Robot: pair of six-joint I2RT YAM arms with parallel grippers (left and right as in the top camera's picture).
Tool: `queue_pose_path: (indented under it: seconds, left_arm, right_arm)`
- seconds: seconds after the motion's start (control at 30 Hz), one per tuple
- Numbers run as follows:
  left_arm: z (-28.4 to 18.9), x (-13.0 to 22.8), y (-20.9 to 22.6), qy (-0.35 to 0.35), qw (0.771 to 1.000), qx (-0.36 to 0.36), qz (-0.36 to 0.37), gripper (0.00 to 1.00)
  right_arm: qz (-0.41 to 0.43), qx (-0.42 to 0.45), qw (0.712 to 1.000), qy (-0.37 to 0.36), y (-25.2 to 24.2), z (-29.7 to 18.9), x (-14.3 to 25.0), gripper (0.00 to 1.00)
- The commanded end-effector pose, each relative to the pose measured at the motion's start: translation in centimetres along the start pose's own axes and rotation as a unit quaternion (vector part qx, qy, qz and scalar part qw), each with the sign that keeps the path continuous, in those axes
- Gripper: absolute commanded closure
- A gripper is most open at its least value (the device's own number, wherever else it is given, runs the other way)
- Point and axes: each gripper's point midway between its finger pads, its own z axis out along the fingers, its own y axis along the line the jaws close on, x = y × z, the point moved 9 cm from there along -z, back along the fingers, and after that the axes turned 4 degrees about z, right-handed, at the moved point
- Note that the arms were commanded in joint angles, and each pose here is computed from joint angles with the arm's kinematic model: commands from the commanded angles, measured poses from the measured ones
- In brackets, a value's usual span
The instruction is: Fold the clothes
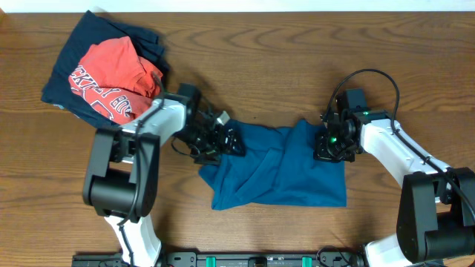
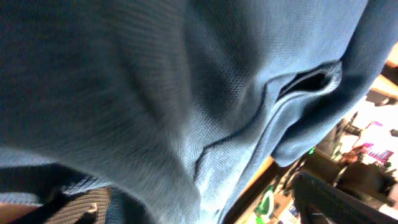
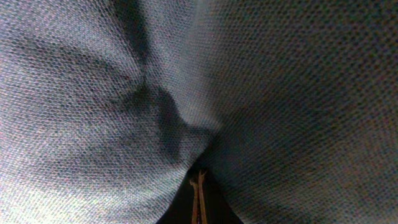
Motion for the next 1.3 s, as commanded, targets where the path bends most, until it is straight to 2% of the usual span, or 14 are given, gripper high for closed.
queue_pose_path:
  seconds: [0.0,0.1,0.17,0.23,0.27,0.47,0.57,0.7,0.87,1.03,1.27]
  left_arm:
    - [3.3,1.5,1.9,0.060,0.997,-0.046,-0.016,0.26]
    - [3.5,1.6,1.8,0.063,0.997,-0.051,-0.016,0.57]
    - [3.4,1.7,2.1,0.064,0.995,-0.069,-0.034,0.73]
    - [2.8,1.8,2.4,0.065,0.993,-0.091,-0.049,0.87]
    - [2.5,1.8,2.4,0.067,0.991,-0.099,-0.052,0.89]
    - [-2.6,2.1,0.2,0.054,0.980,-0.183,-0.054,0.92]
    - [-6.2,2.4,-2.4,0.023,0.972,-0.232,-0.031,0.92]
    - [-9.8,2.7,-6.8,-0.053,0.969,-0.239,0.010,0.92]
    - [-10.1,3.2,-9.9,-0.104,0.966,-0.233,0.036,0.92]
    - [-8.6,3.3,-11.0,-0.103,0.959,-0.261,0.043,0.90]
    - [-7.0,3.0,-12.8,-0.123,0.957,-0.259,0.051,0.90]
  right_arm:
    - [0.005,0.019,1.000,0.020,-0.8,1.1,0.5,0.99]
    - [0.005,0.020,1.000,0.020,-0.8,1.1,0.5,0.99]
    - [0.005,0.020,1.000,0.020,-0.8,1.1,0.5,0.99]
    - [0.005,0.019,1.000,0.019,-0.8,1.1,0.5,0.99]
    - [0.006,0.019,1.000,0.018,-0.8,1.0,0.4,0.99]
    - [0.010,0.011,1.000,-0.012,-0.7,-1.3,-0.1,0.99]
    - [0.015,0.005,0.999,-0.037,-0.9,-2.9,-0.2,0.99]
    - [0.022,0.003,0.999,-0.045,-1.2,-3.7,-0.1,0.99]
    - [0.006,-0.008,0.999,-0.030,-0.7,-3.1,0.4,0.99]
    - [-0.077,-0.065,0.994,-0.032,1.7,-2.5,0.5,0.99]
    - [-0.129,-0.067,0.989,-0.024,3.5,-0.8,0.8,0.99]
